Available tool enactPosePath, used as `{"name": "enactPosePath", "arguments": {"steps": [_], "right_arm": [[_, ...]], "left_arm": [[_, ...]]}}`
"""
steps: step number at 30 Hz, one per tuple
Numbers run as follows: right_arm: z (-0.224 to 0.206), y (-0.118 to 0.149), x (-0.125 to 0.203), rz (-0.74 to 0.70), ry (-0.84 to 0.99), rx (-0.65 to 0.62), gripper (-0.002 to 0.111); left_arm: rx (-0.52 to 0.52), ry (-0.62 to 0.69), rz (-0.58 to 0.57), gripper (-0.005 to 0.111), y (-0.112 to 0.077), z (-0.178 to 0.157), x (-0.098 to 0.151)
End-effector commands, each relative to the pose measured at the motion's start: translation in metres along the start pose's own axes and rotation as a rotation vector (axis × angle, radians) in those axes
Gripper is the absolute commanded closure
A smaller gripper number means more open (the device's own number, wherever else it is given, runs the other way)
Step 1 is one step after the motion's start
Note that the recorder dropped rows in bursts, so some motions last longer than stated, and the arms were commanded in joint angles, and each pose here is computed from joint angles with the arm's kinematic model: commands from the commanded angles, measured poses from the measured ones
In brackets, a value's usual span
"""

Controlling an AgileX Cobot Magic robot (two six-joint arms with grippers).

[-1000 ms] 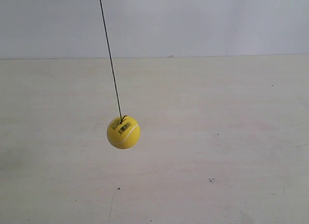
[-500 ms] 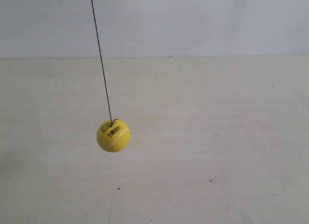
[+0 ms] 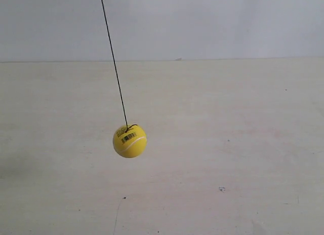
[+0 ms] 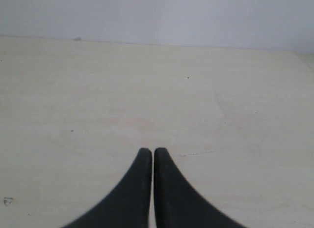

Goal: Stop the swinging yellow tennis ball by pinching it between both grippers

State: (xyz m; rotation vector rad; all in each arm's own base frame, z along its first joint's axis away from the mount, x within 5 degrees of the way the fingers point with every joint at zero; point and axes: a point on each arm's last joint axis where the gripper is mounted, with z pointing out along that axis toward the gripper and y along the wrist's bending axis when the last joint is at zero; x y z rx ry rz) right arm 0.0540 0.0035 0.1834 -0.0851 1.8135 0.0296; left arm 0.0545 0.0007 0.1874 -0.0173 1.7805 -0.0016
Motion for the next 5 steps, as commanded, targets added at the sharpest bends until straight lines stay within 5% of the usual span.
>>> {"name": "enactPosePath", "arguments": {"steps": [1, 5], "right_arm": [[-0.0003, -0.0001, -0.0006, 0.0, -0.009, 0.003, 0.108], [-0.0003, -0.0001, -0.0006, 0.0, -0.009, 0.003, 0.108]], "left_arm": [[0.004, -0.002, 0.0, 0.102, -0.0003, 0.0002, 0.0009], [0.004, -0.002, 0.0, 0.102, -0.0003, 0.0002, 0.0009]]}}
